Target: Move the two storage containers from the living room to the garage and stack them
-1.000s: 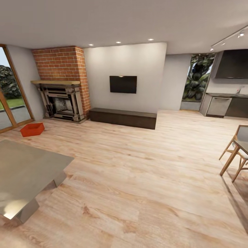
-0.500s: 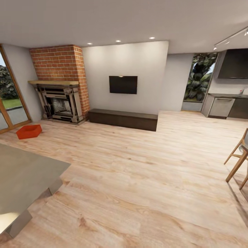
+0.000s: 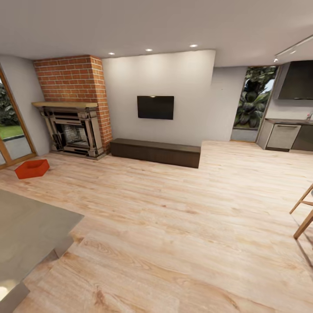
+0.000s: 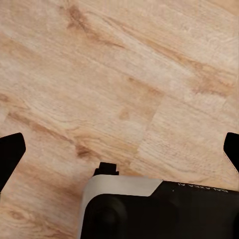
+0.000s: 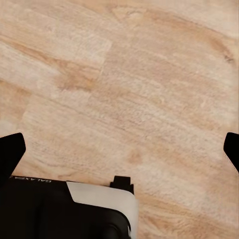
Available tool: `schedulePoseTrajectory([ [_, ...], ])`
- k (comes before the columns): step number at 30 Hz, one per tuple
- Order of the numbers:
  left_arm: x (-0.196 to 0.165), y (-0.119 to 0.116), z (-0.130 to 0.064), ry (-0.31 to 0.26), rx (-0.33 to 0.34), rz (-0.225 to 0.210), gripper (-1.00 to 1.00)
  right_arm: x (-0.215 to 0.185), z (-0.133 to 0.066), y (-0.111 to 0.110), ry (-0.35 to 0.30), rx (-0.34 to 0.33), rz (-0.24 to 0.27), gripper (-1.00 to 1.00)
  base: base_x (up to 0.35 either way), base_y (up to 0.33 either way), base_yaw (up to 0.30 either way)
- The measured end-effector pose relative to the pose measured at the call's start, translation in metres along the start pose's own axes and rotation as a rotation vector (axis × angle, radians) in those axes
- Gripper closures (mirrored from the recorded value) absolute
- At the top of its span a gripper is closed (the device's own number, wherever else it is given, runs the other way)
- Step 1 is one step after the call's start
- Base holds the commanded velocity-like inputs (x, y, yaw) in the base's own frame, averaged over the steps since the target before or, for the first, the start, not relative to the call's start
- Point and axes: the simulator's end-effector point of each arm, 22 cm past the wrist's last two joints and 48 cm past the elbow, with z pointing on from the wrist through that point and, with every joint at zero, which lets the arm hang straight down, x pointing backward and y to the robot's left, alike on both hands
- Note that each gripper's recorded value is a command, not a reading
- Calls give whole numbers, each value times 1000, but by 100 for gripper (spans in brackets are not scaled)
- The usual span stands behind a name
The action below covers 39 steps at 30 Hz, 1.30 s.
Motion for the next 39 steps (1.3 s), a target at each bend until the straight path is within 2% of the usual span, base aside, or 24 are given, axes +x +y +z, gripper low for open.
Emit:
schedulePoseTrajectory([
  [39, 0, 3, 0, 0, -4, 1, -100, 2, 0, 0, 8, 0, 2, -100, 326, 0, 0],
])
